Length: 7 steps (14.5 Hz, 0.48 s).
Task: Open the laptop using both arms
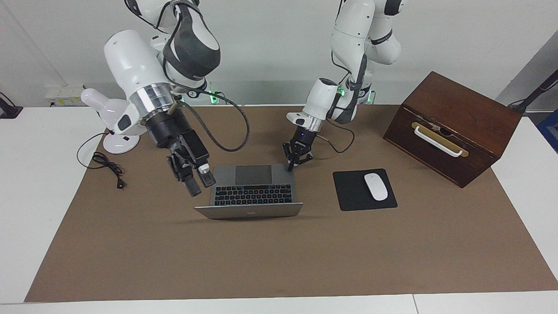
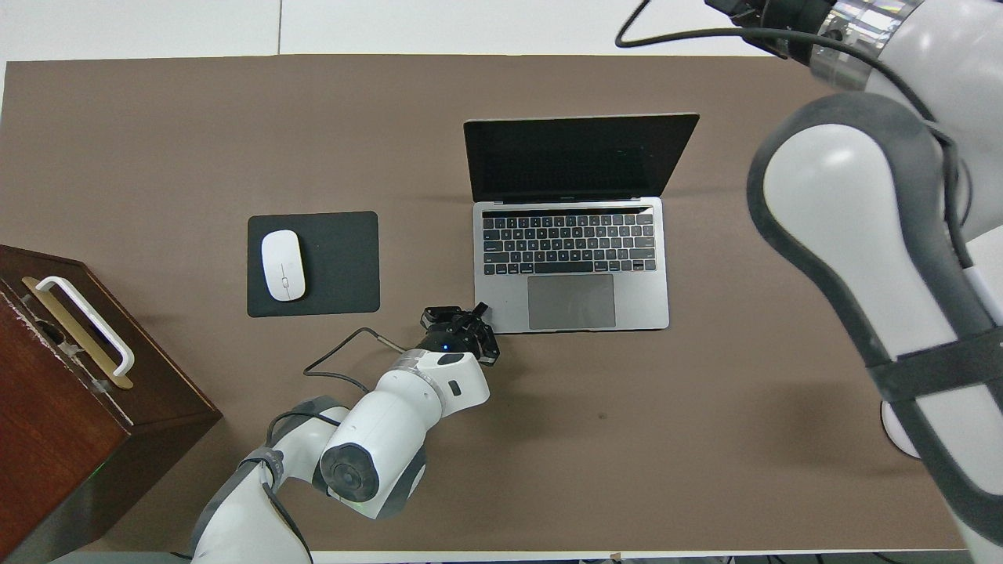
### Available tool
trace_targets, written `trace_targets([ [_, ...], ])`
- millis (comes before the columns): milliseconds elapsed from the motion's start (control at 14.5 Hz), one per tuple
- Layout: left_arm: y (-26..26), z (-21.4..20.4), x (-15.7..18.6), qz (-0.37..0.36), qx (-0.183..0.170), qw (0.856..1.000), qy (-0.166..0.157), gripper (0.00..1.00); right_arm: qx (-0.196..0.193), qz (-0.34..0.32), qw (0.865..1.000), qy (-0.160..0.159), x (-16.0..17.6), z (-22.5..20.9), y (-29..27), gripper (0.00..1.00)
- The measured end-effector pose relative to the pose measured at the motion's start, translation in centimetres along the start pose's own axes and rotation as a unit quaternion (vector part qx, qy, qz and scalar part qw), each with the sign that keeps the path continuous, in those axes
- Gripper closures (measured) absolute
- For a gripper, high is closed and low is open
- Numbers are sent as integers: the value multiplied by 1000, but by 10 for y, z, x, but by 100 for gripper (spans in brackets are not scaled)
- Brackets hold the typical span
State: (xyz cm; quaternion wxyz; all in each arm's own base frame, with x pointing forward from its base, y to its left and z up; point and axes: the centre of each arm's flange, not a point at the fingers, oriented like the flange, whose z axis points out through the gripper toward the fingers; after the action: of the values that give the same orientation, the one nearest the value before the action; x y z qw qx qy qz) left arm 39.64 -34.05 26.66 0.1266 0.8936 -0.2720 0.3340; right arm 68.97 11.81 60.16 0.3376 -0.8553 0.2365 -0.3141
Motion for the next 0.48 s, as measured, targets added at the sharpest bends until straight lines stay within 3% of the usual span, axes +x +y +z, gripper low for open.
trace_targets([
  [207,-4,5,5,-22,6,1000,4,99,-62,-141,986,-61,41,-30,37,0],
  [483,-3,3,13,-39,5,999,12,99,-157,-261,939,-161,62,-91,73,0],
])
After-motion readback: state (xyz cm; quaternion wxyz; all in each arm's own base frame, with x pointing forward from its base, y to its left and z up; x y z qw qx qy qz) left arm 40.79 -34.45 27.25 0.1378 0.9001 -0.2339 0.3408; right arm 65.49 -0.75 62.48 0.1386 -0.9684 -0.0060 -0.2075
